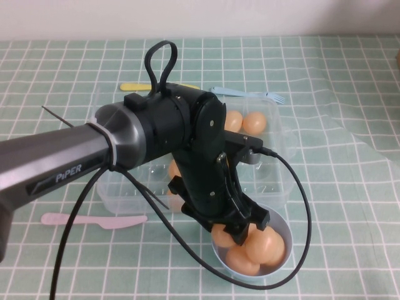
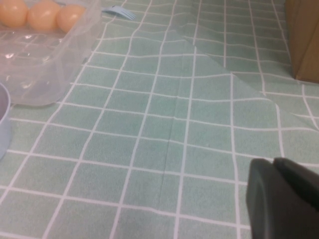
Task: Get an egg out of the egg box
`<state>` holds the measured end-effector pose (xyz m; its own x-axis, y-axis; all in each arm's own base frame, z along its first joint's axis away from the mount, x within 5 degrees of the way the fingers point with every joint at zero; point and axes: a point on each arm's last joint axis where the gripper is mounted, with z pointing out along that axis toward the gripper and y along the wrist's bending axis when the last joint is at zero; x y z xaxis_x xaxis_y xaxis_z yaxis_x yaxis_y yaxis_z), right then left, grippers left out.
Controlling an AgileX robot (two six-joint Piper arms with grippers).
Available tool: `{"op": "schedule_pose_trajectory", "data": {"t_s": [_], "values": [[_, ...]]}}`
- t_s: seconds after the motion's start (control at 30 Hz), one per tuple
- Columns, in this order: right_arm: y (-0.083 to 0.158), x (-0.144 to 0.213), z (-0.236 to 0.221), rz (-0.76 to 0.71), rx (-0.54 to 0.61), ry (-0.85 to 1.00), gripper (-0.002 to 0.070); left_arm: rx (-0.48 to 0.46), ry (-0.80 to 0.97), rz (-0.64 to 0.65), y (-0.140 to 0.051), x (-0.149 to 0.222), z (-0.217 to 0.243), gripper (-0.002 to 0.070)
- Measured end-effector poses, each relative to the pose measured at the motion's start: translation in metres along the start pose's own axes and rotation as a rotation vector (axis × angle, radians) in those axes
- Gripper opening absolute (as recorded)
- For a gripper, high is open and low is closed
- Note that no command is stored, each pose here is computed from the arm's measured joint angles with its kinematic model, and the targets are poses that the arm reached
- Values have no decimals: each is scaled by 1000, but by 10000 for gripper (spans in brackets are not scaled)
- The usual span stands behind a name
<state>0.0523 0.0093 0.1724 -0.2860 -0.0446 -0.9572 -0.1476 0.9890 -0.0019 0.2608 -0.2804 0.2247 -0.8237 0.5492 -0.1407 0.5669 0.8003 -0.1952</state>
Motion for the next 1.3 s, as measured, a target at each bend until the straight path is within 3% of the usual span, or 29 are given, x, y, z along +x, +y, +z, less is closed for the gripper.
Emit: {"op": "schedule_pose_trajectory", "data": {"t_s": [0.57, 0.8, 0.97, 1.07, 1.13, 1.23, 1.3], "values": [[0, 0, 0, 0, 0, -1, -18, 3, -5, 4, -1, 3, -10, 453], [0, 0, 0, 0, 0, -1, -18, 15, -153, 34, -7, 10, -57, 453], [0, 0, 0, 0, 0, -2, -18, -48, -315, 129, -2, 25, -90, 440], [0, 0, 0, 0, 0, -4, -18, -107, -399, 178, 6, 43, -102, 380], [0, 0, 0, 0, 0, -4, -18, -133, -445, 200, 10, 58, -107, 300], [0, 0, 0, 0, 0, -6, -18, -148, -521, 226, 15, 82, -116, 108], [0, 0, 0, 0, 0, -6, -18, -146, -569, 238, 18, 99, -120, 44]]}}
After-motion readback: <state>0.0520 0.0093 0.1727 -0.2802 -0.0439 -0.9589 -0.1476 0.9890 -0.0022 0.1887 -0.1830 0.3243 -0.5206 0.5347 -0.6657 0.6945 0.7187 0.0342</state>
